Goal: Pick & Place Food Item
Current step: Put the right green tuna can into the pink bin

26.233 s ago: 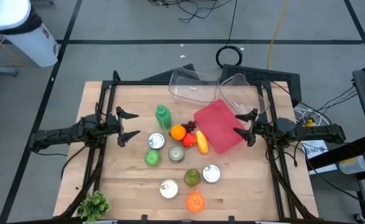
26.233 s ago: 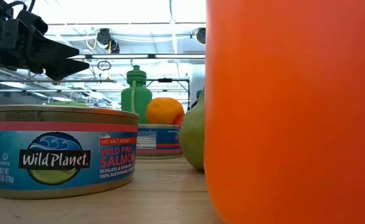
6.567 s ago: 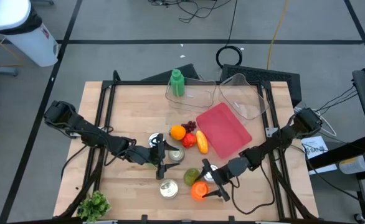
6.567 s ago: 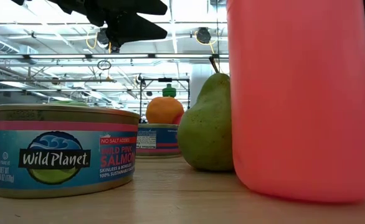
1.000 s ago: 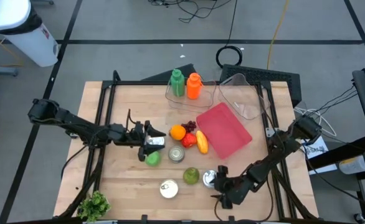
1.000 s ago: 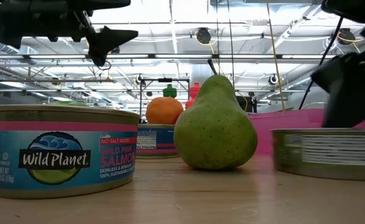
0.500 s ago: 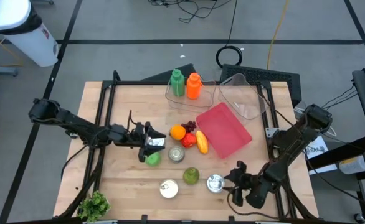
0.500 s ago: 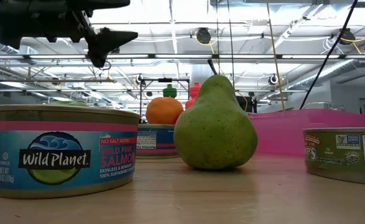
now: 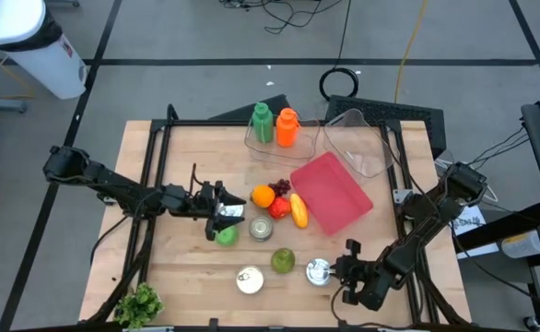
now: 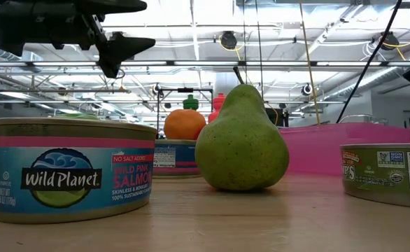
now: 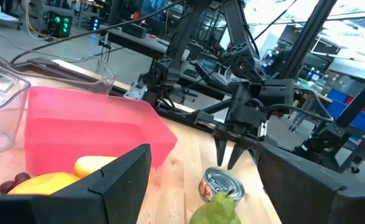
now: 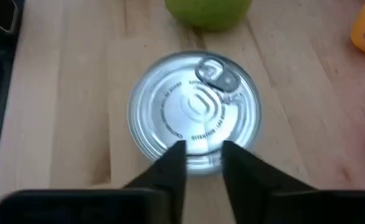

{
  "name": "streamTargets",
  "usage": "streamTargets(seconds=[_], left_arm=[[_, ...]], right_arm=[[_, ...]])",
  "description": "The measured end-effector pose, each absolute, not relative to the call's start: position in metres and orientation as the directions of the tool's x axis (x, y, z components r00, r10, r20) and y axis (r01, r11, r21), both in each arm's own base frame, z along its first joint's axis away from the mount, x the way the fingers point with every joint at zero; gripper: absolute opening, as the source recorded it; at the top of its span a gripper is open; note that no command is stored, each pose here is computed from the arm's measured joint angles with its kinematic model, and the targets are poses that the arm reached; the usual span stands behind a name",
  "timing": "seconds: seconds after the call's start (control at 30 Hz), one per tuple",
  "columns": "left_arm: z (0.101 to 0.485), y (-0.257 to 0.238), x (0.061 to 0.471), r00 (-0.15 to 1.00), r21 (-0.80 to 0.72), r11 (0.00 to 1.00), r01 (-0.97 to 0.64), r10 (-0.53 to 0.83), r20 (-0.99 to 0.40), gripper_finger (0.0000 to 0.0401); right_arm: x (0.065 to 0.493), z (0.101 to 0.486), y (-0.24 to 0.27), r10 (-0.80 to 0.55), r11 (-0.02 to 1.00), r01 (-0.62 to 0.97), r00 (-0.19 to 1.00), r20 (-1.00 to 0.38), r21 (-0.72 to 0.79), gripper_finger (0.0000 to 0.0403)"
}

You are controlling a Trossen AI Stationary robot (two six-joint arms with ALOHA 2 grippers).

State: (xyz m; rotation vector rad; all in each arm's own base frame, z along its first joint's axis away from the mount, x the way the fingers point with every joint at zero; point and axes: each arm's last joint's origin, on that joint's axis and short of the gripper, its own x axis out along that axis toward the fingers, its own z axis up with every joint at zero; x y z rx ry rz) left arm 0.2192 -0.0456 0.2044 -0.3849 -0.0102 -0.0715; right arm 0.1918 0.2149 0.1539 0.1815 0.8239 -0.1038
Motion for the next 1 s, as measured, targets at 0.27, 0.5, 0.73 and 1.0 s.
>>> streamTargets(seconds=[0.27,0.5,0.73,1.0], left_arm=[[0.204,-0.046,0.219,0.997,-0.399,0.914,0.072,-0.068,0.024,0.0299],[0.204,-0.046,0.219,0.997,-0.398,0.915,0.072,-0.068,0.023,0.0299],[0.204,-0.046,0.219,0.997,-0.398,0.915,0.071,-0.068,0.022,0.0299],[0.204,-0.046,0.219,0.997,-0.397,0.915,0.071,-0.069,0.021,0.0299]], right_arm=[[0.193,0.155,0.216,-0.008,0.977,0.16,0.686,-0.728,0.14,0.0015],[0.193,0.15,0.218,0.019,0.977,0.148,0.652,-0.758,0.152,0.0002],[0.19,0.141,0.217,0.011,0.968,0.198,0.58,-0.815,0.154,0.0001],[0.179,0.133,0.213,0.017,0.949,0.276,0.441,-0.897,0.153,0.0]])
